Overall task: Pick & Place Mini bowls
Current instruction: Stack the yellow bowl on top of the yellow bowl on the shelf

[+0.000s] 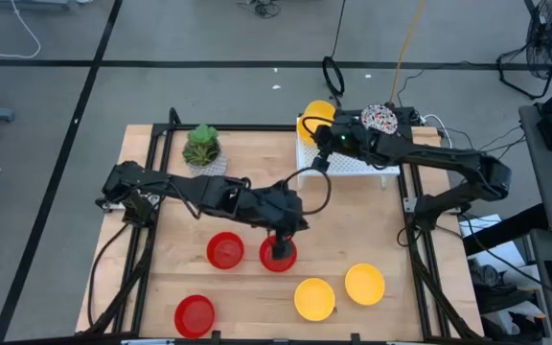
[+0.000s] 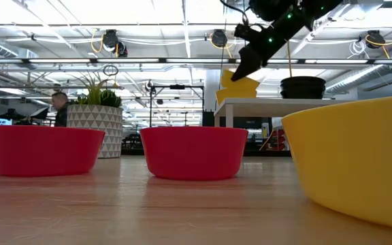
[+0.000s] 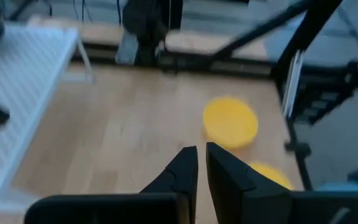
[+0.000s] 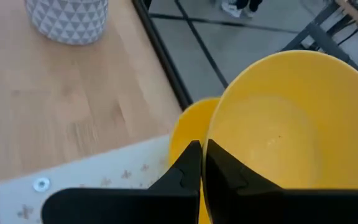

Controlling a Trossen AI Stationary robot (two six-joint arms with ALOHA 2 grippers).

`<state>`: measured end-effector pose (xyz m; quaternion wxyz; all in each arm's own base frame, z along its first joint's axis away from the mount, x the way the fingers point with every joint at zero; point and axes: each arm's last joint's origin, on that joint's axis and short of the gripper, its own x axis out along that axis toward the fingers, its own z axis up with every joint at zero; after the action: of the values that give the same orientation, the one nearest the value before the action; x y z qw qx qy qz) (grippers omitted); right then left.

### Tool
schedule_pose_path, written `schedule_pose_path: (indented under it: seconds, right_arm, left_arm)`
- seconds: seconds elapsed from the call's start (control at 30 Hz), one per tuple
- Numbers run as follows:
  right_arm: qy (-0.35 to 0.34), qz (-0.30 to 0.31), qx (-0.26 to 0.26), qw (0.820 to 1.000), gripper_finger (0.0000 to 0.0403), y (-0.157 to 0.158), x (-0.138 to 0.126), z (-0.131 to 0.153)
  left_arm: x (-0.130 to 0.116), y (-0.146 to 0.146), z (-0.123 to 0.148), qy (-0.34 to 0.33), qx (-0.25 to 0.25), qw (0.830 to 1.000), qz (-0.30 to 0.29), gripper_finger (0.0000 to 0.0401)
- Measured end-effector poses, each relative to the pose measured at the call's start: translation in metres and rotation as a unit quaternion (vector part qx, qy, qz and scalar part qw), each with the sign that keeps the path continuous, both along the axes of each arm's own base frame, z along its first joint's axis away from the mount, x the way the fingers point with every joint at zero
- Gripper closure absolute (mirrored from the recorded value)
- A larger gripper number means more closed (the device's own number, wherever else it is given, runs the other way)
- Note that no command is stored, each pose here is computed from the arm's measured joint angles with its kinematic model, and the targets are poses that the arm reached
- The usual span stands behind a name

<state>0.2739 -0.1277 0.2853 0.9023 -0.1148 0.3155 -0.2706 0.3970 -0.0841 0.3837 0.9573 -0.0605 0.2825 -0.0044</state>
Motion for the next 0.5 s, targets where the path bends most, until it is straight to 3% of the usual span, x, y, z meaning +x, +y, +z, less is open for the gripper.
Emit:
schedule_pose_path:
  seconds: [0.17, 0.5]
  right_arm:
    - [0.006, 0.01, 0.014, 1.0, 0.0403, -0.003, 0.0, -0.004]
    - [-0.012, 0.027, 0.041, 0.999, 0.0396, -0.002, 0.001, -0.004]
  left_arm:
    - [0.003, 0.003, 0.004, -0.026, 0.048, 0.998, -0.022, 0.0364]
    - [0.0, 0.018, -0.005, 0.028, 0.023, 0.999, 0.021, 0.0364]
